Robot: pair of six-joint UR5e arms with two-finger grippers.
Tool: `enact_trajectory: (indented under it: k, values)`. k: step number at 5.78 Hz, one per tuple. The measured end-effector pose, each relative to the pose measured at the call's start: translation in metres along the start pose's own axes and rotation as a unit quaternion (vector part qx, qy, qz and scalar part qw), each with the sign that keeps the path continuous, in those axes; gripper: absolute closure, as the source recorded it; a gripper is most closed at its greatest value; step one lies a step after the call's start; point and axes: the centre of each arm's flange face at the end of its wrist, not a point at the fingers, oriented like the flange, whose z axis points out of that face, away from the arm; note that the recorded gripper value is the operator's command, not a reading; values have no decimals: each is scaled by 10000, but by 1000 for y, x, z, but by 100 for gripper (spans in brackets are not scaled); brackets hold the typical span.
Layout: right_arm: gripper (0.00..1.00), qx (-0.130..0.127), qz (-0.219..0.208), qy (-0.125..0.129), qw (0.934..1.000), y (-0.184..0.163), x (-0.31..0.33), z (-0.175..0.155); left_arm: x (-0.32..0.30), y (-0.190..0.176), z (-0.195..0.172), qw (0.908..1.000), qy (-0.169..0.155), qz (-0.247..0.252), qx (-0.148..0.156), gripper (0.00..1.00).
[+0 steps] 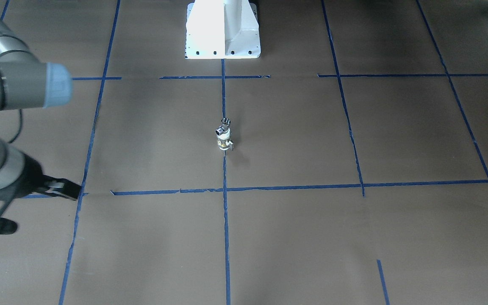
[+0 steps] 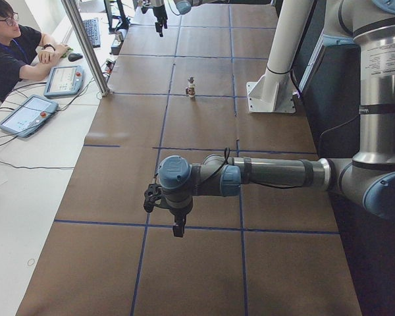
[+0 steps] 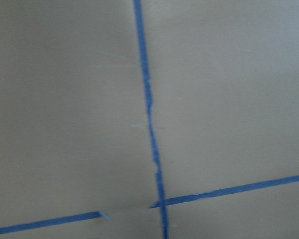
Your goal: Assemble PPR valve and pipe with both arms
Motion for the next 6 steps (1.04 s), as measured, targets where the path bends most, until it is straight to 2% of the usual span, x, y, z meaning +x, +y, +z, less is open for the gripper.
enact_trajectory:
  k: [1, 2, 3, 4, 6]
  values:
    - [0, -43, -480, 52, 9988, -3, 92, 5, 1, 0, -1, 10000, 7, -2, 4, 0]
    - [0, -89, -933, 77, 9956, 16, 179, 12, 1, 1, -1, 10000, 5, -3, 9, 0]
    - [0, -83, -1284, 94, 9916, 49, 257, 22, 1, 1, -1, 10000, -4, -10, 6, 0]
    - [0, 3, -1454, 86, 9893, 86, 315, 34, 0, 3, -1, 10000, -7, -19, -3, 0]
    - [0, 188, -1463, 68, 9890, 163, 382, 53, -1, 7, 1, 10000, 0, -35, -15, 0]
